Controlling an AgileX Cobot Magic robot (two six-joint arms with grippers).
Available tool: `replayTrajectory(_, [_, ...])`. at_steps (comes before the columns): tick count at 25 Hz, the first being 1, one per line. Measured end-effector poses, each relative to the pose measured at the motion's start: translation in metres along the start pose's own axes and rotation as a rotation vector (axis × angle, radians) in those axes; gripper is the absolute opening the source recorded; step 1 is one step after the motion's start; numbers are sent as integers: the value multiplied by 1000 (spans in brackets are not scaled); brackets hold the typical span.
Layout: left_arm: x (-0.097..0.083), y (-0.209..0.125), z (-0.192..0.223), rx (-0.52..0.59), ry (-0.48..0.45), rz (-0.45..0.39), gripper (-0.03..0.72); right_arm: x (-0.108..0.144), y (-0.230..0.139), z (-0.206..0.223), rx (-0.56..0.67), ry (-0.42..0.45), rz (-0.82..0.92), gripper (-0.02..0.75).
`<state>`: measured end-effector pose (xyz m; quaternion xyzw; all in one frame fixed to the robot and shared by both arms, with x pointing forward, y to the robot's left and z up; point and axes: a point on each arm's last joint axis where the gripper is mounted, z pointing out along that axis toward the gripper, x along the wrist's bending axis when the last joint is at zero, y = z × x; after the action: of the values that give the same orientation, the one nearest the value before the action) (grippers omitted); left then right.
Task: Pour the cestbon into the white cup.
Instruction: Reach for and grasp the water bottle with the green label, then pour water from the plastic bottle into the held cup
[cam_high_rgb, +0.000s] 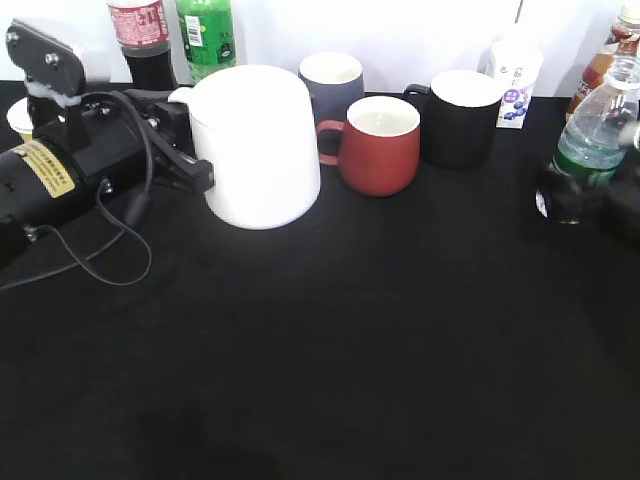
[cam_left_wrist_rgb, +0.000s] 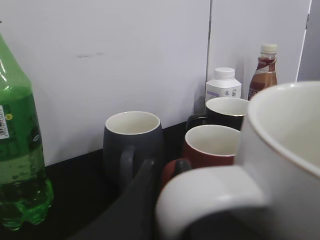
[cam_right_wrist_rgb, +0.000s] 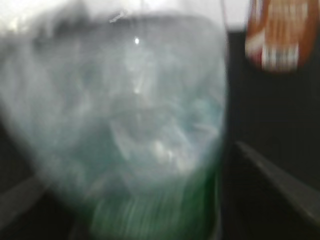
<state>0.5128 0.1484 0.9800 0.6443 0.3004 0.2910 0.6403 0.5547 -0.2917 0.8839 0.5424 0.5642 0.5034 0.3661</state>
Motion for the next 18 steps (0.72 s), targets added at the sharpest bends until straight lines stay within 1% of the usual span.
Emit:
replayTrajectory(1, [0,0,0,0,-2,1,68,-1,5,7,-28,8,-6,666])
replayTrajectory(2, [0,0,0,0,-2,2,68,0,10,11,-55,23,-18,647])
replayTrajectory(5, [0,0,0,1,-3,2,68,2,13,13,-67,53,-36,525])
replayTrajectory(6, [0,0,0,1,-3,2,68,3,13,13,-66,59,-39,496])
replayTrajectory(12, [0,0,0,1,-3,2,68,4,12,13,-85,77,-41,489])
replayTrajectory(14, [-2,-1,0,10,-26,18,67,6,13,13,-85,92,-48,489])
replayTrajectory(16, [-10,-6,0,61,-95,69,67,14,28,7,-123,160,-100,489])
replayTrajectory(18, [-22,-8,2,84,-137,71,67,26,56,-4,-204,244,-211,489])
